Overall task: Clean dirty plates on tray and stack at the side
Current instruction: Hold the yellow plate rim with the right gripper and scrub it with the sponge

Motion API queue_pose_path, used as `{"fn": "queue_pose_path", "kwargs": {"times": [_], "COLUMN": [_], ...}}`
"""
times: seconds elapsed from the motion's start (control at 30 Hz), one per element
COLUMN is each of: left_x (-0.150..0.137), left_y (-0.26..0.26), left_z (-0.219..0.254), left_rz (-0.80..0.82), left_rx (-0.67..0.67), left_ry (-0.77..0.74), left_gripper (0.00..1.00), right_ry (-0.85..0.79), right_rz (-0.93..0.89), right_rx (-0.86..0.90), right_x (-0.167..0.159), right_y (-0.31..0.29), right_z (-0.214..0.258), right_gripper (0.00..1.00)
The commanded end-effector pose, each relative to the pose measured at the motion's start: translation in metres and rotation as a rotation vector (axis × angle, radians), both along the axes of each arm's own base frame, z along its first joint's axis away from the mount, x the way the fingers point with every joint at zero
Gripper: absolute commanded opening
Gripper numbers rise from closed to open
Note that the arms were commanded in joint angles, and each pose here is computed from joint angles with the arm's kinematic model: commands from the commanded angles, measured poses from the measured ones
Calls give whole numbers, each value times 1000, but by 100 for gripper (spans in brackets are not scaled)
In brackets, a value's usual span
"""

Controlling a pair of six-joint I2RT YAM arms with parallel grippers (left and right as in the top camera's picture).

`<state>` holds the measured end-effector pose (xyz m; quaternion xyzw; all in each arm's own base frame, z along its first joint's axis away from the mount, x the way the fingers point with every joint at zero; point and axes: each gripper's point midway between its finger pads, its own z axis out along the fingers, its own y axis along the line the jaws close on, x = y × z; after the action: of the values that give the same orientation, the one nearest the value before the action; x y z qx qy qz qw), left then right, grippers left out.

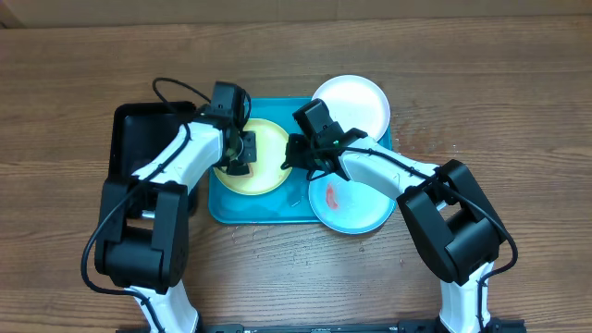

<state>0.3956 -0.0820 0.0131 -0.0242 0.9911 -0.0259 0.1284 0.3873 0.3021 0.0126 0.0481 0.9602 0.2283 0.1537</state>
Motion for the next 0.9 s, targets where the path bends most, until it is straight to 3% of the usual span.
{"fn": "queue_pose_path", "kwargs": {"times": [0.0,0.13,0.2,0.4,0.5,0.6,0.67,0.87], "left_x": [-16,-35,-34,-3,5,8,4,-48], "left_y": [-8,-70,-67,25,56,65,58,-7], "left_z": [-9,8,7,-3,6,10,6,-10], "left_rz": [-67,-367,-342,157,275,292,254,-17], "left_rx": [-37,-365,-349,102,259,312,279,-53], "left_ry": [52,70,78,-8,-83,-110,-79,196], "left_gripper": [4,4,4,4,4,4,4,4], "right_ry": [-5,-3,1,11,18,29,35,95], "right_rz": [2,5,5,10,14,13,13,38], "right_rx": [12,10,8,10,14,8,3,18], "right_x": [5,4,4,1,0,-2,-4,-16], "right_y": [4,4,3,4,4,3,2,4], "right_z": [2,1,1,0,0,-2,-3,-5], "right_gripper": [6,6,6,6,6,6,6,6]}}
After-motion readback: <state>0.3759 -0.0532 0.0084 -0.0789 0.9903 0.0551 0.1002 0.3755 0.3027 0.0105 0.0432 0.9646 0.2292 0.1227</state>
